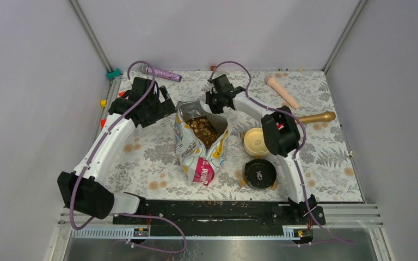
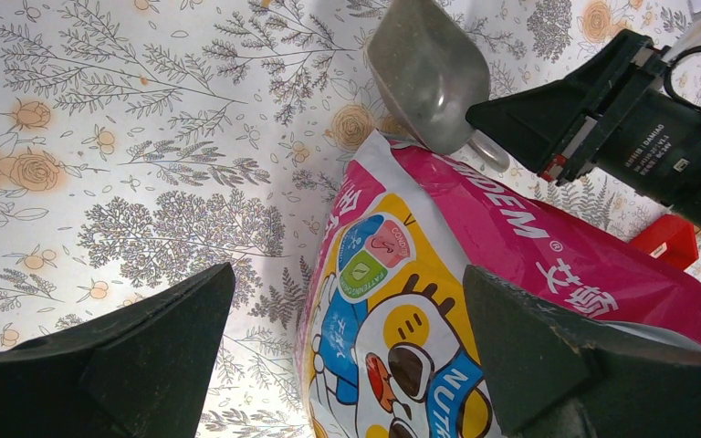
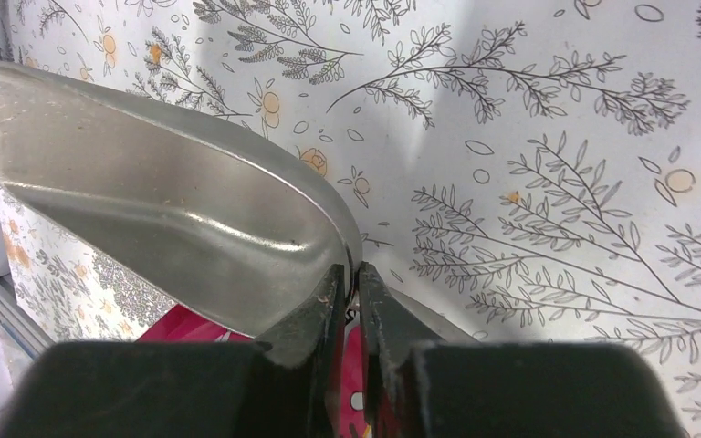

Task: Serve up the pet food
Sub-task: Pick up the spatula from the center of the board.

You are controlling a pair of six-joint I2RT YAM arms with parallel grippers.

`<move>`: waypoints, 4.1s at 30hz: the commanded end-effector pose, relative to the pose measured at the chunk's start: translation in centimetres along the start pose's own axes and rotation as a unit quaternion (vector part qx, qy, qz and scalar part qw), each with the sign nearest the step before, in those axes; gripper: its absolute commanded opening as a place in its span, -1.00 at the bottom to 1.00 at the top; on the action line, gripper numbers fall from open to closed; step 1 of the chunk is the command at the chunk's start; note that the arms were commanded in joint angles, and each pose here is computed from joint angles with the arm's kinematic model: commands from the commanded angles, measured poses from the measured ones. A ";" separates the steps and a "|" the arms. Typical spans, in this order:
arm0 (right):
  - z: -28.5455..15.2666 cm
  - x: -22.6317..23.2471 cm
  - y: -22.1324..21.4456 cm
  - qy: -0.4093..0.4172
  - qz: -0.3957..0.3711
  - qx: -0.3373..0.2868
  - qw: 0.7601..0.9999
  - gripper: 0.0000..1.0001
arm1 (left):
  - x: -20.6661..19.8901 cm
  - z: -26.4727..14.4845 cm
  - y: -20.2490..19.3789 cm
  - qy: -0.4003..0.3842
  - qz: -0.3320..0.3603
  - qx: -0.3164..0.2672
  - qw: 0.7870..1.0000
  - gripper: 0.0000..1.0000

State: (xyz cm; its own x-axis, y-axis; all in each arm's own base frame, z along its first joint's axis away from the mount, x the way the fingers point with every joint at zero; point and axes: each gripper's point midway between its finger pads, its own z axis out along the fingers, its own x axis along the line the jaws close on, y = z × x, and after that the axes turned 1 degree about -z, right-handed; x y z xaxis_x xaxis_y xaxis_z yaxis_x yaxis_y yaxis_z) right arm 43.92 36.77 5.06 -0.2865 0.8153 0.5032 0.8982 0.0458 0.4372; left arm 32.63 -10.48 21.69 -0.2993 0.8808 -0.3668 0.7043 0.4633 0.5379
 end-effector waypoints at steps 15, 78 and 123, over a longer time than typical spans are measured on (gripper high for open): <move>-5.3 -4.1 -2.7 -0.053 0.020 -0.007 0.998 -1.00 | -0.8 -0.7 0.2 -0.028 -0.003 -0.006 1.000 0.97; -36.7 -0.1 1.7 -0.117 -0.022 -0.375 0.920 -1.00 | -19.4 -20.0 1.0 -0.424 0.112 -0.071 0.896 0.97; -40.2 7.4 -7.5 0.141 -0.099 -0.382 0.908 0.99 | -21.4 -16.3 -6.7 -0.436 0.150 0.015 0.887 -1.00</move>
State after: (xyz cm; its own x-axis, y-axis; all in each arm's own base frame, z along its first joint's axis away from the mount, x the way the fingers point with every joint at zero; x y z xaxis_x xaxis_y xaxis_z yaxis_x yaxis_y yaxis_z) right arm 24.36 18.56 31.23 -0.4359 0.7619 0.4790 0.4686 -0.2623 0.8436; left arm 25.58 -32.51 31.78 0.4148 0.6586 -0.6279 0.7985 0.0673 0.5982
